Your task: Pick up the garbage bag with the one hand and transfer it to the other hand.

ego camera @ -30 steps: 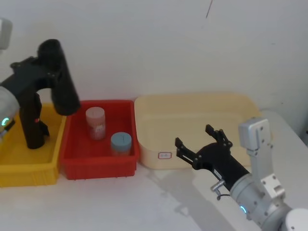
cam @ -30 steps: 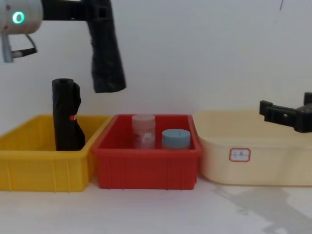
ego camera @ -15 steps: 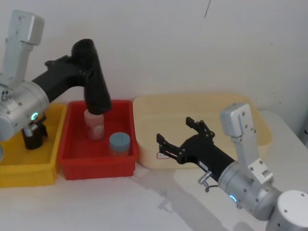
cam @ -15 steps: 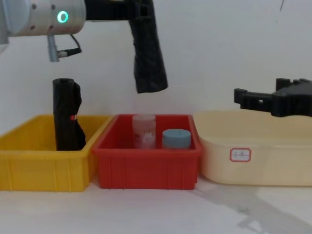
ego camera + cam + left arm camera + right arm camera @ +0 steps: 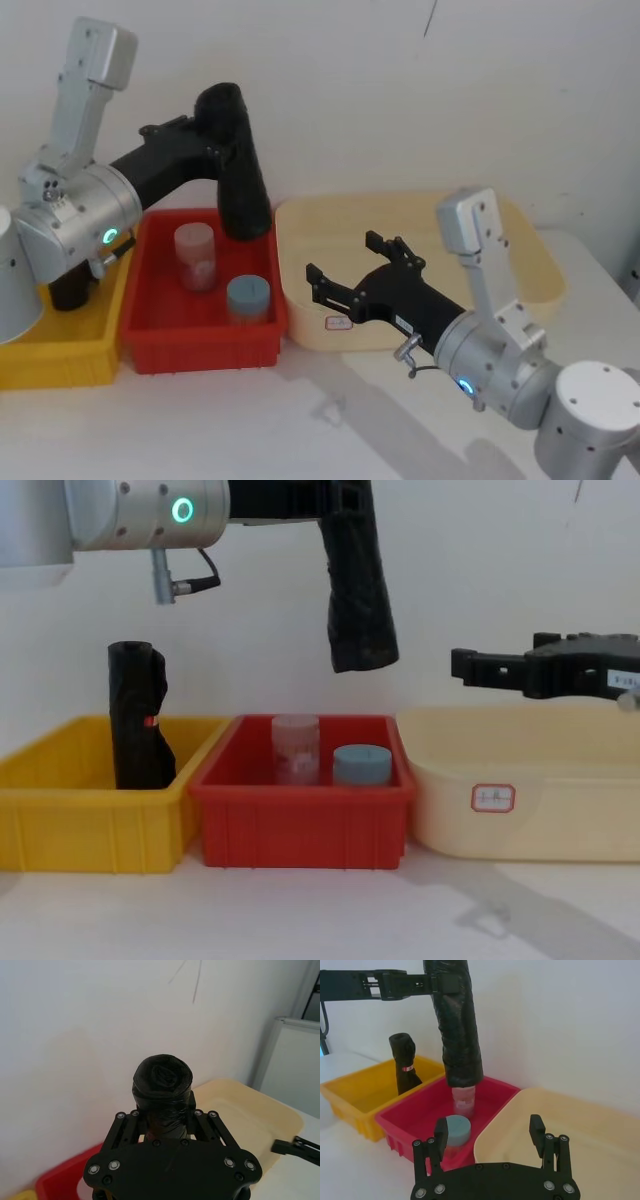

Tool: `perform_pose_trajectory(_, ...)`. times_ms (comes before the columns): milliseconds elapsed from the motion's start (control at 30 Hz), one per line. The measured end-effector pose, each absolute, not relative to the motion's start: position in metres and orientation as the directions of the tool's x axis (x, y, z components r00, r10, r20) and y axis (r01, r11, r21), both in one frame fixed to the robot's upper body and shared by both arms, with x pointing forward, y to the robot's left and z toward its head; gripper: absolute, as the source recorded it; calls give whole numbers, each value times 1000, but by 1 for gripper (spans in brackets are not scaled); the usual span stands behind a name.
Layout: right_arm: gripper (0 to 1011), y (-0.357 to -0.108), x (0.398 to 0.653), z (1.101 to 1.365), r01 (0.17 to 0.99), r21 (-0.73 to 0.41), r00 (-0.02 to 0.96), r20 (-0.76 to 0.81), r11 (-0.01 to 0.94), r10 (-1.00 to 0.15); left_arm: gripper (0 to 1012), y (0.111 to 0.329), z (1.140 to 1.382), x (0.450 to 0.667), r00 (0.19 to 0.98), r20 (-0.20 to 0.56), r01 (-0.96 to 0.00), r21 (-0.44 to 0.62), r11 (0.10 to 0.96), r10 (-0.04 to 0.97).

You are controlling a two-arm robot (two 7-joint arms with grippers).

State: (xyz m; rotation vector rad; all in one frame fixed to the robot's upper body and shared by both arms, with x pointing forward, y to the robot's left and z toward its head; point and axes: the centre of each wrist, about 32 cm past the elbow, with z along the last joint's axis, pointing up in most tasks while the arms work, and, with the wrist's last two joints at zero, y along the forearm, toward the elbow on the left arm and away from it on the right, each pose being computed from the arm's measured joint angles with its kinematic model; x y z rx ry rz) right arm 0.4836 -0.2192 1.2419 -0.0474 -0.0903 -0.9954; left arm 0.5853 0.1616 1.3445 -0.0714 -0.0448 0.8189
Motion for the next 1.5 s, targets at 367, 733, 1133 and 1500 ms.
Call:
perform_pose_trajectory(367,1000,-216,500,1246,840,-19,538,153,542,-829,391,154,1346,586,704,4,-708,-71,703,710)
perform_pose_trajectory(733,999,-212,512,1249,834,-21,546,177,552,-819,391,146,1349,586,715,1,-697,-62,714,699)
perform_pose_trajectory(1133,999,-205,521,1252,824,-12,560,178,567,-809,391,138,1349,584,732,-4,-681,-45,731,682)
perform_pose_trajectory(1500,1000,-197,528,1256,814,-4,574,168,582,-802,391,132,1349,581,739,0,-673,-32,739,673)
